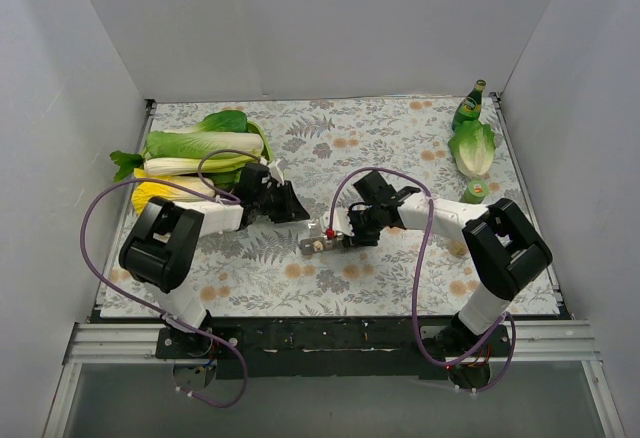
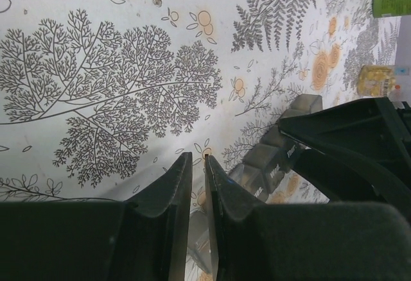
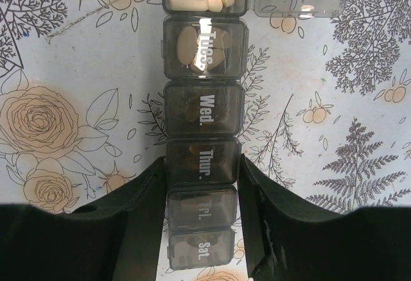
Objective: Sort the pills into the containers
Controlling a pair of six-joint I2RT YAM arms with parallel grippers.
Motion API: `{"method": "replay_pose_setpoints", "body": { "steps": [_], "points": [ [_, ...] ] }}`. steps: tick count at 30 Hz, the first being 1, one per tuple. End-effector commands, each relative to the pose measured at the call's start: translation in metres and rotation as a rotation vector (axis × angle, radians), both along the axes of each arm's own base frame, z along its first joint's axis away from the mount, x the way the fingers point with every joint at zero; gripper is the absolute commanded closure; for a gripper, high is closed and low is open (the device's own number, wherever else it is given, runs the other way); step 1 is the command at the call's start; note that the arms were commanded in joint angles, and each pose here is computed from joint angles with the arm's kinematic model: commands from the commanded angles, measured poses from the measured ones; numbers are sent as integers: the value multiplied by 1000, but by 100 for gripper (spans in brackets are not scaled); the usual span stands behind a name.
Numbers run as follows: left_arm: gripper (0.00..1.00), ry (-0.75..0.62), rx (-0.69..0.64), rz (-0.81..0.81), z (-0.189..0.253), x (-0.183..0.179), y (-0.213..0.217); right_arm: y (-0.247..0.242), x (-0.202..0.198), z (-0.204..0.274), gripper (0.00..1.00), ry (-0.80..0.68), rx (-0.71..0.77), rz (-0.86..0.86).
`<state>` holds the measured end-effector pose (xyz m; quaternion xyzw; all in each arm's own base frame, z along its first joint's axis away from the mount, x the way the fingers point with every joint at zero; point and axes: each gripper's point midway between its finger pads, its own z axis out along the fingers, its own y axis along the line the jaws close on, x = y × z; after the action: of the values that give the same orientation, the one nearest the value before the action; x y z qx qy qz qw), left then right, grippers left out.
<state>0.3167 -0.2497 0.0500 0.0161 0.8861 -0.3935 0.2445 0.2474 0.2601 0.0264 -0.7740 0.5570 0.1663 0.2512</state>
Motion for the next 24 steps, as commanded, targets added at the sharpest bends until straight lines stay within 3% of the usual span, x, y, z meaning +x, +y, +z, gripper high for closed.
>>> {"method": "replay_pose_setpoints", "body": {
  "steps": [1,8,24],
  "points": [
    [87,-12,44,-12,-4,6,-4,1,-10,-9,52,38,-11,8],
    [93,-23,-2,-106,2,-10,-22,1,-11,-13,55,49,-24,-5],
    [93,-94,-61,-147,28,-51,-17,-1,-9,-21,61,78,-51,-50]
  ]
}}
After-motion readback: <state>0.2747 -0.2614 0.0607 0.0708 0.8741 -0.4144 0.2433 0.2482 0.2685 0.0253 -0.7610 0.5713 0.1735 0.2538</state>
